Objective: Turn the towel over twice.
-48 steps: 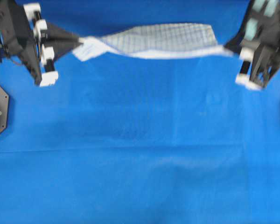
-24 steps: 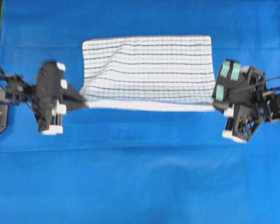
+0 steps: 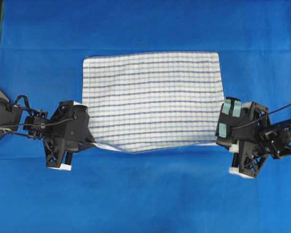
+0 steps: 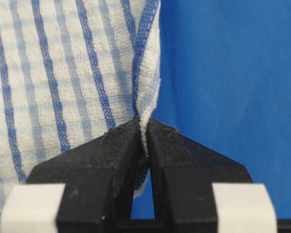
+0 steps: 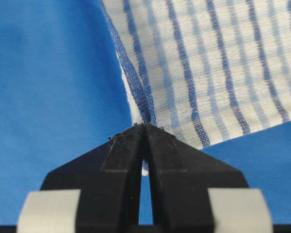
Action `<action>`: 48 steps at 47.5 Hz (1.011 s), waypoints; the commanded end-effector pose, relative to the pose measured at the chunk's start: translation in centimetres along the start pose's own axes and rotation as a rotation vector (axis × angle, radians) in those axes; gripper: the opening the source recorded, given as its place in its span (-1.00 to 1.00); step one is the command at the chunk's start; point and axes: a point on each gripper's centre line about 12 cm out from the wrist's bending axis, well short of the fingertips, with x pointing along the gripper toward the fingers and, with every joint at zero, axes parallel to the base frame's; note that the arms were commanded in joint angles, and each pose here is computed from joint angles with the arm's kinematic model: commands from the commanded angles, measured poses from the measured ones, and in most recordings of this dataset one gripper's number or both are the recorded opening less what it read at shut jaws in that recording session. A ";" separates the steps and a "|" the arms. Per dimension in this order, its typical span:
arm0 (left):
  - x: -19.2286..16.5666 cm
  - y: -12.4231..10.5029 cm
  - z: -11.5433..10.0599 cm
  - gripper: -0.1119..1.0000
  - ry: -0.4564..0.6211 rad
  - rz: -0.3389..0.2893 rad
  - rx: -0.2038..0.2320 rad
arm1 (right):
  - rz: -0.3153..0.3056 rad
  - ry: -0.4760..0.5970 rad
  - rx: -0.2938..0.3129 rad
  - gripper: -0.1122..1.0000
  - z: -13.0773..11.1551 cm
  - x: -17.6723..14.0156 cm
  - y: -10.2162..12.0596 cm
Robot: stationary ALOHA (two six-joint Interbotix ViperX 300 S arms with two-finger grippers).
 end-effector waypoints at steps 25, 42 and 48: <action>-0.1 -0.2 0.1 -0.73 0.059 -0.001 0.003 | 0.024 0.000 0.012 -0.73 0.4 1.2 1.1; 0.2 -0.5 2.0 -0.64 0.018 -0.009 0.006 | 0.020 -0.002 0.000 -0.71 0.3 1.2 1.0; 0.1 -0.8 2.0 -0.14 0.021 -0.015 0.010 | 0.022 -0.011 -0.004 -0.31 0.6 1.2 1.1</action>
